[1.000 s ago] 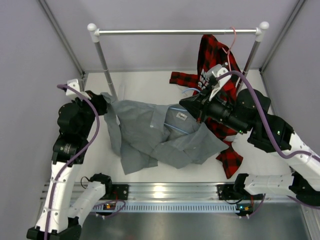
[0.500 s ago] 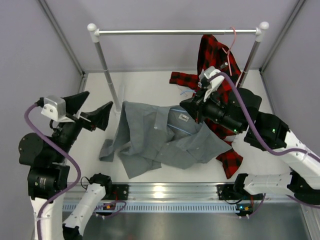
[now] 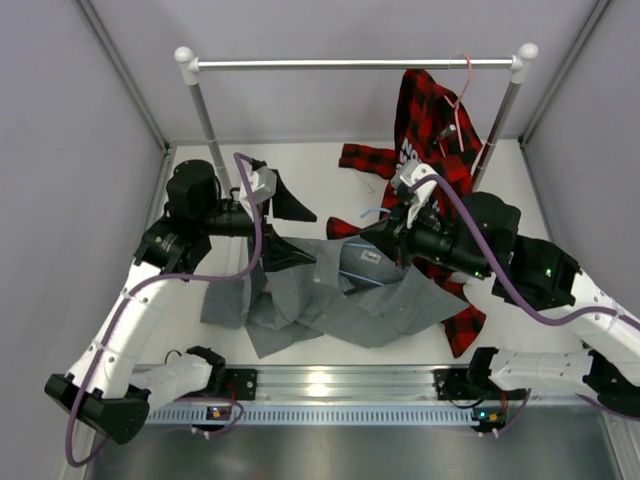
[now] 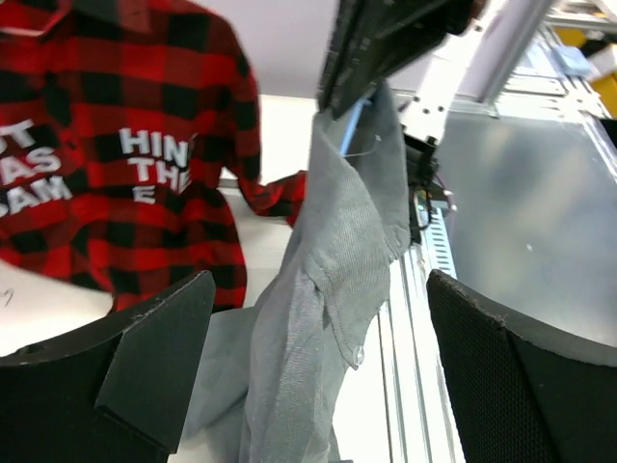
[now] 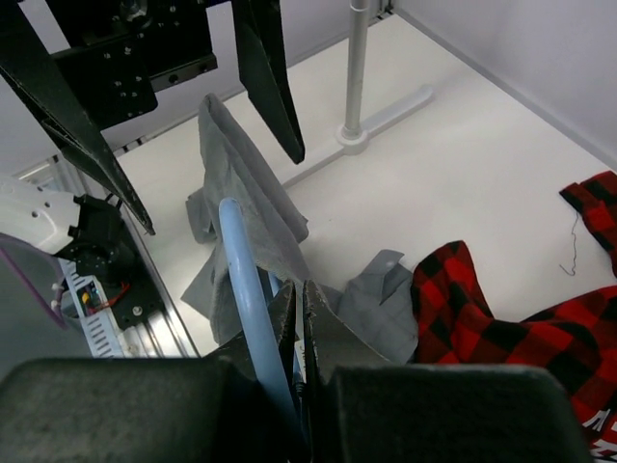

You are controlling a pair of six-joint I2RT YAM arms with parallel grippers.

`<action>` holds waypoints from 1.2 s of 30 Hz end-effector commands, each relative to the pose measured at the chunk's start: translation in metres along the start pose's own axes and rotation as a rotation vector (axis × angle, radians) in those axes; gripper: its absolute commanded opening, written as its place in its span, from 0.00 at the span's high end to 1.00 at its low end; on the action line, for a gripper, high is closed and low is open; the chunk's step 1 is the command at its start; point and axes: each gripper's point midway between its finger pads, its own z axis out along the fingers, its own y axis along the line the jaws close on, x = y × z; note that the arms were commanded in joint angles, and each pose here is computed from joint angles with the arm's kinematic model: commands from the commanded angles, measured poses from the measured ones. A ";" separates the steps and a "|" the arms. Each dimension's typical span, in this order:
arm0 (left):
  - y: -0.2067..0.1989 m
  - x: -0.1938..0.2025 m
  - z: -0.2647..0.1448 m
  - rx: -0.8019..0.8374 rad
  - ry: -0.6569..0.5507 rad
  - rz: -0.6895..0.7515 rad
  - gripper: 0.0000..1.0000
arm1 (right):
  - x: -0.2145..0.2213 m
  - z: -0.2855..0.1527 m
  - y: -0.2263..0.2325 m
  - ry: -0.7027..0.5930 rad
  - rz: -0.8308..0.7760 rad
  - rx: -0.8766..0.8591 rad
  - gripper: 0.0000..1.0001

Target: Place the shirt on the hanger

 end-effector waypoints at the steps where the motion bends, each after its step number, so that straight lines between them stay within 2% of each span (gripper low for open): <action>1: -0.025 -0.002 0.000 0.170 -0.029 0.109 0.06 | -0.012 -0.007 0.010 -0.051 -0.015 -0.056 1.00; 6: -0.026 0.006 0.006 0.288 -0.024 0.051 0.24 | -0.017 -0.011 0.021 -0.060 -0.016 -0.121 1.00; 10: -0.012 0.013 0.018 0.241 -0.002 0.040 0.24 | -0.021 -0.017 0.036 -0.071 -0.024 -0.206 1.00; 12: -0.013 0.019 0.025 0.268 0.010 0.016 0.24 | -0.024 -0.017 0.040 -0.078 -0.028 -0.230 1.00; 14: -0.019 0.025 0.028 0.312 0.014 -0.004 0.30 | -0.025 -0.016 0.035 -0.081 -0.025 -0.198 1.00; 15: -0.022 0.024 0.027 0.318 0.012 0.000 0.30 | -0.025 -0.016 0.035 -0.081 -0.025 -0.198 1.00; 19: -0.027 0.029 0.028 0.330 0.016 0.002 0.58 | -0.025 -0.015 0.030 -0.079 -0.024 -0.172 1.00; 20: -0.027 0.031 0.029 0.324 0.020 -0.002 0.87 | -0.026 -0.014 0.030 -0.080 -0.024 -0.170 1.00; 21: -0.024 0.034 0.032 0.299 0.030 -0.002 0.86 | -0.027 -0.014 0.030 -0.082 -0.022 -0.170 1.00; 22: -0.023 0.036 0.034 0.285 0.036 -0.001 0.77 | -0.028 -0.014 0.031 -0.082 -0.021 -0.172 1.00; 23: -0.024 0.040 0.038 0.287 0.044 -0.008 0.61 | -0.029 -0.012 0.031 -0.084 -0.017 -0.171 1.00; 28: -0.022 0.043 0.042 0.274 0.054 -0.004 0.60 | -0.034 -0.011 0.032 -0.088 -0.004 -0.173 1.00; 29: -0.021 0.044 0.042 0.273 0.054 -0.001 0.61 | -0.036 -0.012 0.032 -0.093 -0.001 -0.173 1.00; 30: -0.023 0.043 0.041 0.274 0.051 0.006 0.68 | -0.036 -0.010 0.033 -0.089 0.007 -0.174 1.00; 32: -0.025 0.042 0.040 0.288 0.045 0.025 0.85 | -0.036 -0.010 0.034 -0.093 0.013 -0.179 1.00; 33: -0.027 0.043 0.040 0.295 0.041 0.049 1.00 | -0.035 -0.009 0.035 -0.090 0.017 -0.185 1.00; 36: -0.029 0.043 0.037 0.297 0.034 0.079 1.00 | -0.033 -0.009 0.037 -0.089 0.024 -0.194 1.00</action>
